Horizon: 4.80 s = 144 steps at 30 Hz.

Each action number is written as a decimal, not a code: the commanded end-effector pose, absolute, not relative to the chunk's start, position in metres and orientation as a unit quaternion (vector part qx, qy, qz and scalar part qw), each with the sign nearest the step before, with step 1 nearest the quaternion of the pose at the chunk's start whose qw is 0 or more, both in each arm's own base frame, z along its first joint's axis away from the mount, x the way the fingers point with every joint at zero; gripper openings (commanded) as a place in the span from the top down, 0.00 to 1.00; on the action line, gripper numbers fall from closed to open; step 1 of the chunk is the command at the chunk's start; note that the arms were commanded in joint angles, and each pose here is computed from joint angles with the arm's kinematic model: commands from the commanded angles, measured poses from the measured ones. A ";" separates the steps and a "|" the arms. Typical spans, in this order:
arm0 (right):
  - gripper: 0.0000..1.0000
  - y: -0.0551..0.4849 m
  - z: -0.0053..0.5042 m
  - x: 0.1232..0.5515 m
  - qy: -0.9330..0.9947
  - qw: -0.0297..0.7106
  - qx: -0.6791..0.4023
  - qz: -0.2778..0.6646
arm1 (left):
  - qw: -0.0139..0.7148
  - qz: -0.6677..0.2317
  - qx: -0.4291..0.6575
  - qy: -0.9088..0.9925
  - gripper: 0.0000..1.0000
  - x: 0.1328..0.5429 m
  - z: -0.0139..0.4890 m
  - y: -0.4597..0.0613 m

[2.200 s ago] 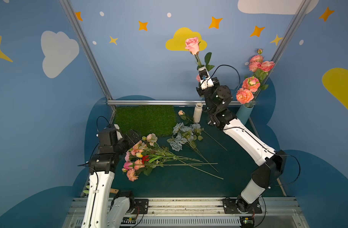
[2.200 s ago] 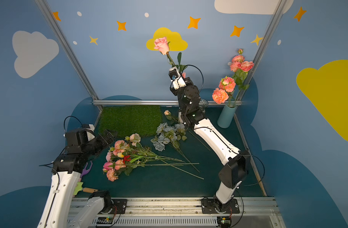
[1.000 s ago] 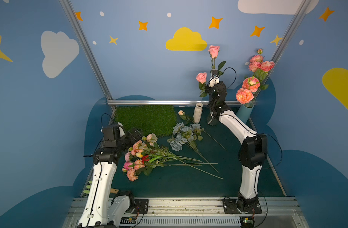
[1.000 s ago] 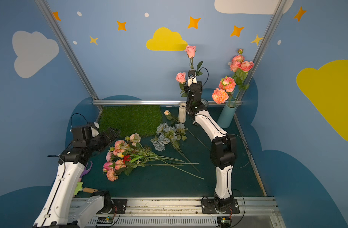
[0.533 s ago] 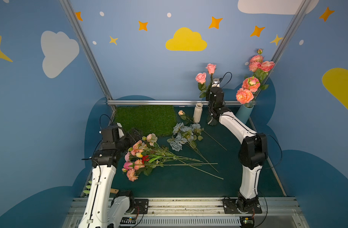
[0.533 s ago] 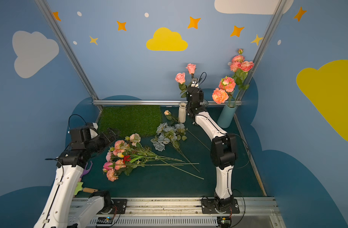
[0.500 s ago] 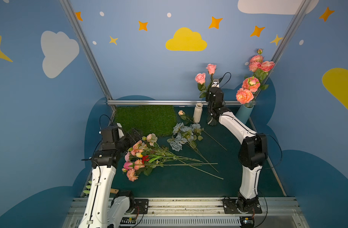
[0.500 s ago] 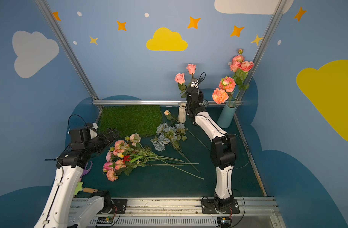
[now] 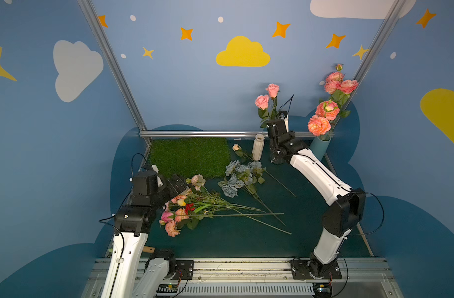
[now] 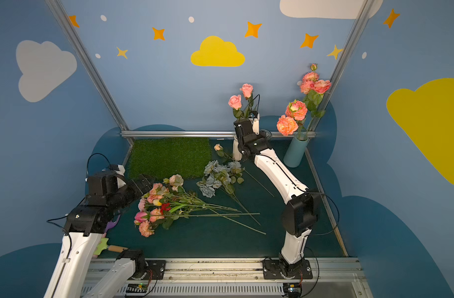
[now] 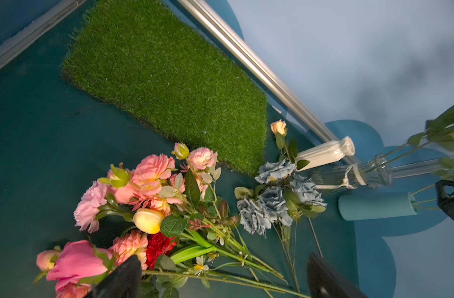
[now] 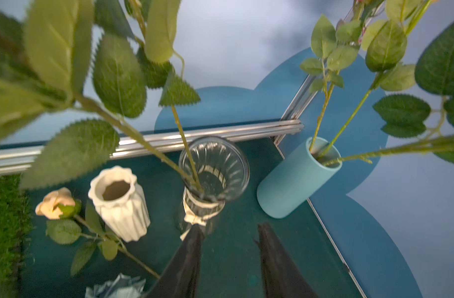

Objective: Place the pink flowers into the vase
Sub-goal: Place the flower in the vase, then pick up the flower at the center of the board.

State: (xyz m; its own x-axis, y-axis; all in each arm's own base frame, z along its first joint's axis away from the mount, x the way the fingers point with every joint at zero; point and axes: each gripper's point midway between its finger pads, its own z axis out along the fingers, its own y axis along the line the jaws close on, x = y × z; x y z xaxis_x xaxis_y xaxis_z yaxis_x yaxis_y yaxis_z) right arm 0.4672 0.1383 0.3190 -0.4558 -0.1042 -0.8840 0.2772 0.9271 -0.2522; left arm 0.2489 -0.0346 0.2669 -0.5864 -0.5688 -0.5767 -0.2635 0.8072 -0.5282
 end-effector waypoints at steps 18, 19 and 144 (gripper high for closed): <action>0.82 0.205 0.220 0.296 0.940 0.324 -0.095 0.051 | 0.268 -0.196 -0.273 0.903 0.16 0.207 0.156 -0.150; 0.84 0.205 0.216 0.289 0.940 0.321 -0.099 0.062 | 0.266 -0.204 -0.287 0.897 0.19 0.204 0.148 -0.156; 0.88 0.160 0.217 0.271 0.916 0.383 -0.074 0.095 | 0.331 -0.208 -0.314 0.865 0.96 0.274 0.151 -0.222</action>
